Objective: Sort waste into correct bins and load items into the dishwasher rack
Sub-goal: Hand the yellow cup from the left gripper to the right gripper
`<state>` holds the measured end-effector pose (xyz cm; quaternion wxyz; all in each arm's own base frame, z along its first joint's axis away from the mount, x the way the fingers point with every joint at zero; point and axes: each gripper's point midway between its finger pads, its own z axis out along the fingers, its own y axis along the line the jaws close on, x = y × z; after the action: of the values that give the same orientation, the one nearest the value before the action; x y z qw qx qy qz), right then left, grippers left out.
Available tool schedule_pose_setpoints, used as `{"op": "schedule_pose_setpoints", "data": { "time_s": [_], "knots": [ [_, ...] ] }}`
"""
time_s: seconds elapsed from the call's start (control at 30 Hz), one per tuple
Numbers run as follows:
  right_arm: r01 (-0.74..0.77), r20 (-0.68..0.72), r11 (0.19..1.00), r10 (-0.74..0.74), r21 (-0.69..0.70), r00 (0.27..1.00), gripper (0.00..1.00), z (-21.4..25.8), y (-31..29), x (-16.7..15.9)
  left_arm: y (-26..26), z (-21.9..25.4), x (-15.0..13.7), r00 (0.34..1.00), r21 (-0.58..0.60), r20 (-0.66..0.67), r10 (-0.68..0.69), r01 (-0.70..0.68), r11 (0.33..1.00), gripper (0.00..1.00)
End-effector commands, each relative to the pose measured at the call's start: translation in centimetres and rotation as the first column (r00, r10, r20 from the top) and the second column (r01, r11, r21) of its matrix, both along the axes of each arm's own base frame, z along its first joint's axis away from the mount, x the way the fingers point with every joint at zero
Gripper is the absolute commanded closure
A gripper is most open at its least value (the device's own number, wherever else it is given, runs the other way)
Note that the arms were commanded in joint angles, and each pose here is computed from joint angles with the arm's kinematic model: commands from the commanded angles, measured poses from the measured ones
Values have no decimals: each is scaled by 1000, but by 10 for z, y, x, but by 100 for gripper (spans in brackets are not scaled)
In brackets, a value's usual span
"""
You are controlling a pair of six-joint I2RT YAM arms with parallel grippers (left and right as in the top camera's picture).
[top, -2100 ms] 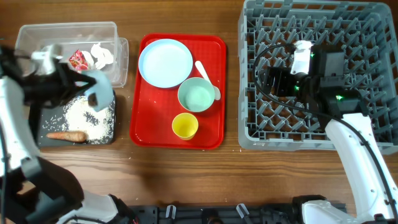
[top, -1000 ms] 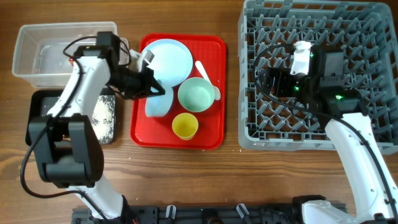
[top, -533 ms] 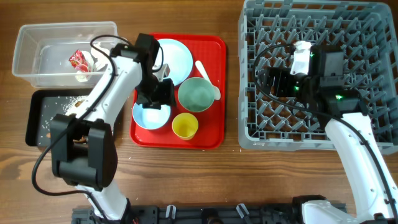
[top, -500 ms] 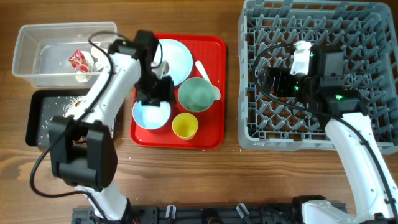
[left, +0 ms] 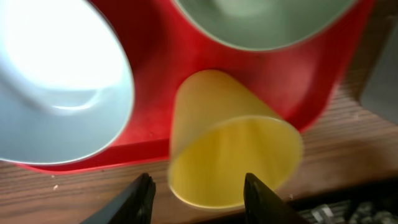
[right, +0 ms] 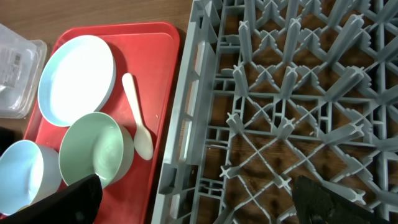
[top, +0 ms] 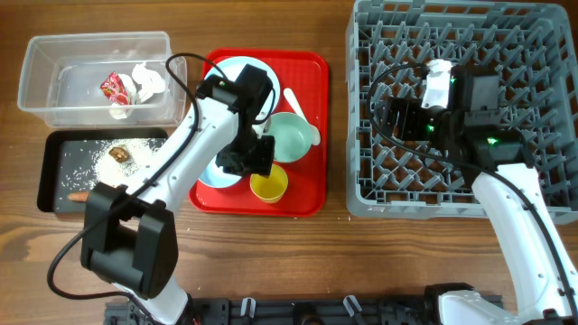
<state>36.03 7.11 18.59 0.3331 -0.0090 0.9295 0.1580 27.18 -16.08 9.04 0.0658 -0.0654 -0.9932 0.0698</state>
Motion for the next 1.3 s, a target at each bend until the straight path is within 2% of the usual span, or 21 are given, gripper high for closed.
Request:
{"op": "schedule_pose_setpoints", "data": {
  "time_s": [0.0, 0.13, 0.2, 0.23, 0.37, 0.43, 0.5, 0.53, 0.6, 0.7, 0.77, 0.83, 0.87, 0.97, 1.07, 1.17, 1.27],
  "knots": [
    [-3, -1, 1000, 3, 12, 1000, 0, 1, 2, 2, 8, -16, 3, 999, 37, 33, 36, -38, 999, 52],
    [-3, -3, 1000, 3, 12, 1000, 0, 1, 2, 2, 7, -35, 3, 998, 27, 51, 37, -38, 999, 68],
    [-3, -3, 1000, 3, 12, 1000, 0, 1, 2, 2, 7, -38, 3, 998, 26, 53, 36, -38, 999, 83],
    [-3, -3, 1000, 3, 12, 1000, 0, 1, 2, 2, 6, -38, 4, 998, 19, 57, 37, -38, 999, 95],
    [20, -13, 999, -20, 32, 1000, 1, 1, 3, 2, -6, -33, 1, 998, -72, 21, 55, -53, 996, 96],
    [-3, -12, 997, 4, 71, 1000, 0, 3, 10, 1, -11, -19, 3, 996, -154, -3, 84, -83, 985, 96],
    [-47, 3, 992, 47, 120, 999, 0, 9, 20, 1, -23, 7, 12, 997, -313, 4, 75, -70, 947, 96],
    [-87, 19, 981, 85, 174, 996, 0, 15, 31, 1, -29, 32, 21, 997, -434, 25, 78, -59, 899, 96],
    [-135, 39, 951, 129, 278, 991, 0, 28, 47, -1, -28, 73, 38, 992, -599, 70, 109, -46, 799, 96],
    [-272, 139, 864, 234, 423, 962, 1, 61, 79, -2, -15, 130, 62, 975, -820, 110, 191, -19, 572, 96],
    [-419, 267, 792, 330, 444, 905, 1, 89, 106, -6, -6, 165, 72, 967, -917, 139, 211, 45, 397, 96],
    [-551, 396, 727, 402, 410, 826, 1, 115, 133, -13, -1, 195, 74, 962, -959, 187, 200, 135, 251, 96],
    [-591, 441, 703, 419, 395, 793, 1, 125, 145, -16, -1, 204, 73, 961, -965, 206, 187, 168, 200, 96],
    [-670, 524, 654, 455, 352, 720, 1, 139, 169, -23, -3, 217, 67, 964, -973, 211, 161, 192, 129, 96],
    [-756, 592, 574, 503, 316, 629, 5, 146, 188, -29, -9, 217, 64, 971, -977, 193, 143, 175, 125, 96],
    [-768, 589, 552, 518, 324, 621, 7, 138, 192, -25, -20, 217, 58, 982, -983, 155, 112, 141, 120, 96],
    [-818, 622, 487, 548, 307, 560, 7, 142, 197, -32, -34, 216, 50, 990, -987, 123, 70, 115, 117, 96]
  ]
}}
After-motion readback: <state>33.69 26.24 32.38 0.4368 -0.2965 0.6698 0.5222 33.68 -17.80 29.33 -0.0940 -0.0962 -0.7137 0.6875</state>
